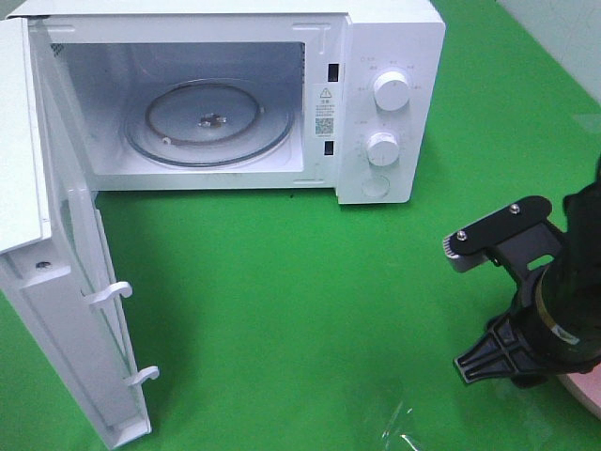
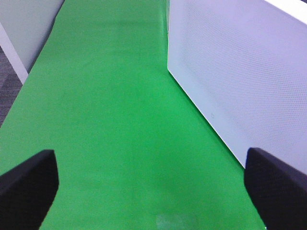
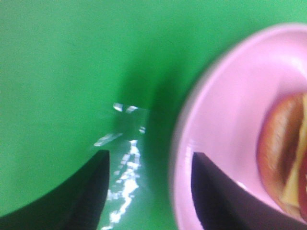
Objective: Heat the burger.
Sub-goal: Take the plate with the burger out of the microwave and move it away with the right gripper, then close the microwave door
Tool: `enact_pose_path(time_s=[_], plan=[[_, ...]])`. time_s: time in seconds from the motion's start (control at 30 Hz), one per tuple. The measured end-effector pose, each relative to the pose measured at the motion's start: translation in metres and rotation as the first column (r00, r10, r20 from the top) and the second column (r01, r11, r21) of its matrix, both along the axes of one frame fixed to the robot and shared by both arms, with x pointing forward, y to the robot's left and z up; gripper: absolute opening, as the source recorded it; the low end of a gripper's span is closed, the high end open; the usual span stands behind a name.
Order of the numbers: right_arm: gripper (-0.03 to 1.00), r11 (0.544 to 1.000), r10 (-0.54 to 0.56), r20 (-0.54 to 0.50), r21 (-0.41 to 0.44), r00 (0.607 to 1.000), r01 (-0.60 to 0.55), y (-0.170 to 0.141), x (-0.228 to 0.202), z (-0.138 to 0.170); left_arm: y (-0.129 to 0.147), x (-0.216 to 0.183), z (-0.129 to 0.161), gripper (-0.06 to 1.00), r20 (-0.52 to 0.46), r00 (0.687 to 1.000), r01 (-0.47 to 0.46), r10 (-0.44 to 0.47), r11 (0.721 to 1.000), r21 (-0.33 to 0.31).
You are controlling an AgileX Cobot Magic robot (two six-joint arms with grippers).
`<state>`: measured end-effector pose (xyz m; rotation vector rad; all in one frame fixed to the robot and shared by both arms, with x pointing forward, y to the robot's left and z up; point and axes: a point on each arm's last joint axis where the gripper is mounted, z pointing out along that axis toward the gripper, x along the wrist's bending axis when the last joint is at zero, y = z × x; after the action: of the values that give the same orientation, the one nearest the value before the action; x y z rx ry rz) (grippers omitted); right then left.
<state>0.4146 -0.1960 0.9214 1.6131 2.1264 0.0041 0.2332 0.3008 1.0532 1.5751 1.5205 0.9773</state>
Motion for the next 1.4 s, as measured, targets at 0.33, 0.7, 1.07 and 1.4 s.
enact_pose_path(time_s=[0.33, 0.7, 1.07, 1.4], plan=[[0.78, 0.970, 0.149, 0.039, 0.189, 0.988, -0.154, 0.000, -0.020, 0.044, 0.000, 0.000, 0.000, 0.97, 0.000, 1.000, 0.000, 0.000, 1.000, 0.000], [0.76, 0.919, 0.242, 0.088, 0.297, 0.966, -0.257, -0.005, -0.040, 0.098, 0.000, 0.000, 0.000, 0.97, 0.000, 1.000, 0.000, 0.000, 1.000, 0.000], [0.76, 0.920, 0.262, 0.095, 0.276, 0.960, -0.279, -0.019, -0.054, 0.113, 0.000, 0.000, 0.000, 0.97, 0.000, 1.000, 0.000, 0.000, 1.000, 0.000], [0.76, 0.897, 0.235, 0.231, 0.324, 0.944, -0.302, -0.050, -0.086, 0.140, 0.000, 0.000, 0.000, 0.97, 0.000, 1.000, 0.000, 0.000, 1.000, 0.000]])
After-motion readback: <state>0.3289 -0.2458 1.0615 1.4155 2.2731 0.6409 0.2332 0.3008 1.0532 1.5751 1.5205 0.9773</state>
